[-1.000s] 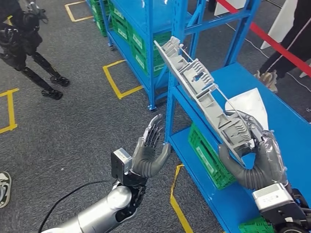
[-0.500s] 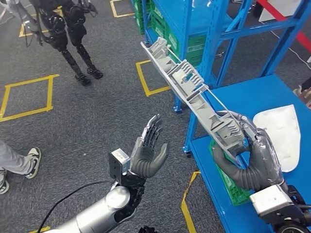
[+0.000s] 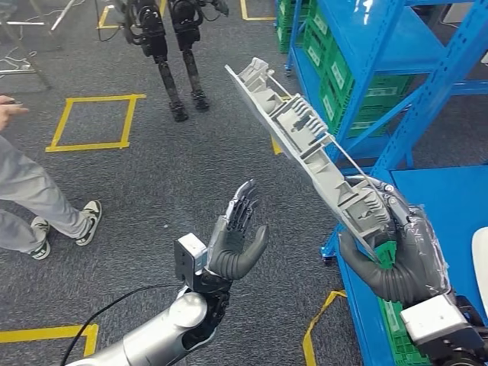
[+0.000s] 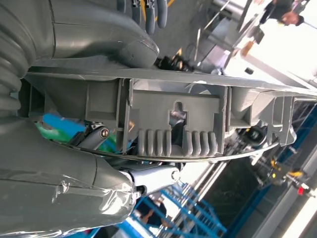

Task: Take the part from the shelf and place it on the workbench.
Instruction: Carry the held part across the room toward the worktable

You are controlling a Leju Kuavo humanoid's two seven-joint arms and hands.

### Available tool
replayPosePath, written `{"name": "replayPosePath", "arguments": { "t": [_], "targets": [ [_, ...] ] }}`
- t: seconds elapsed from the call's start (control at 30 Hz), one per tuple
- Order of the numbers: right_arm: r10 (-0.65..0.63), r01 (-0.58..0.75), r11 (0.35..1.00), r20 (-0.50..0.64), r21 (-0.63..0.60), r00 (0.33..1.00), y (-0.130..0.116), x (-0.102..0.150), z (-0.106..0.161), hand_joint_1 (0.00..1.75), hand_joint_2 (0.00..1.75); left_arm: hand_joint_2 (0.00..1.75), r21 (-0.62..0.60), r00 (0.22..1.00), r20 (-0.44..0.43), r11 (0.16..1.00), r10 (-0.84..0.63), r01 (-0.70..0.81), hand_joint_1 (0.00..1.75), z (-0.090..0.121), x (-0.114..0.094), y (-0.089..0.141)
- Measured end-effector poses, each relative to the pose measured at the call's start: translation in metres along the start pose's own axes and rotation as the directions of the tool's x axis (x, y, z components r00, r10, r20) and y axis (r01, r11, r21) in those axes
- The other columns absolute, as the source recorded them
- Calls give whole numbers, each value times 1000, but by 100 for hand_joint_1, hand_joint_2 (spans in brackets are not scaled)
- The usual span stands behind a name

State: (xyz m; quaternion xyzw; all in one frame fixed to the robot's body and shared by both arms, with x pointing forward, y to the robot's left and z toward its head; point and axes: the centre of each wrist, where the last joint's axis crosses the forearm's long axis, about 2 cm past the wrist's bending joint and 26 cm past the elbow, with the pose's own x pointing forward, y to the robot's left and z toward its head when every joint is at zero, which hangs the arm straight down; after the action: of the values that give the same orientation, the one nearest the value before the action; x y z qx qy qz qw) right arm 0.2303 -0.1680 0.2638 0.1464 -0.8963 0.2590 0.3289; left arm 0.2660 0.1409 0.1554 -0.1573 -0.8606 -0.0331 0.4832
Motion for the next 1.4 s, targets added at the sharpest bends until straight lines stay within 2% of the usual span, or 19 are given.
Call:
{"name": "replayPosePath", "arguments": {
  "t": [0.97,1.4],
  "targets": [
    [-20,14,998,-87,-68,996,5,-14,15,175,175,175,-14,1000,5,1000,13,-13,0,-2,1,-2],
    [-23,11,996,-147,-85,989,6,-26,24,175,175,175,21,1000,17,1000,22,-23,0,-9,-1,1]
  ]
}}
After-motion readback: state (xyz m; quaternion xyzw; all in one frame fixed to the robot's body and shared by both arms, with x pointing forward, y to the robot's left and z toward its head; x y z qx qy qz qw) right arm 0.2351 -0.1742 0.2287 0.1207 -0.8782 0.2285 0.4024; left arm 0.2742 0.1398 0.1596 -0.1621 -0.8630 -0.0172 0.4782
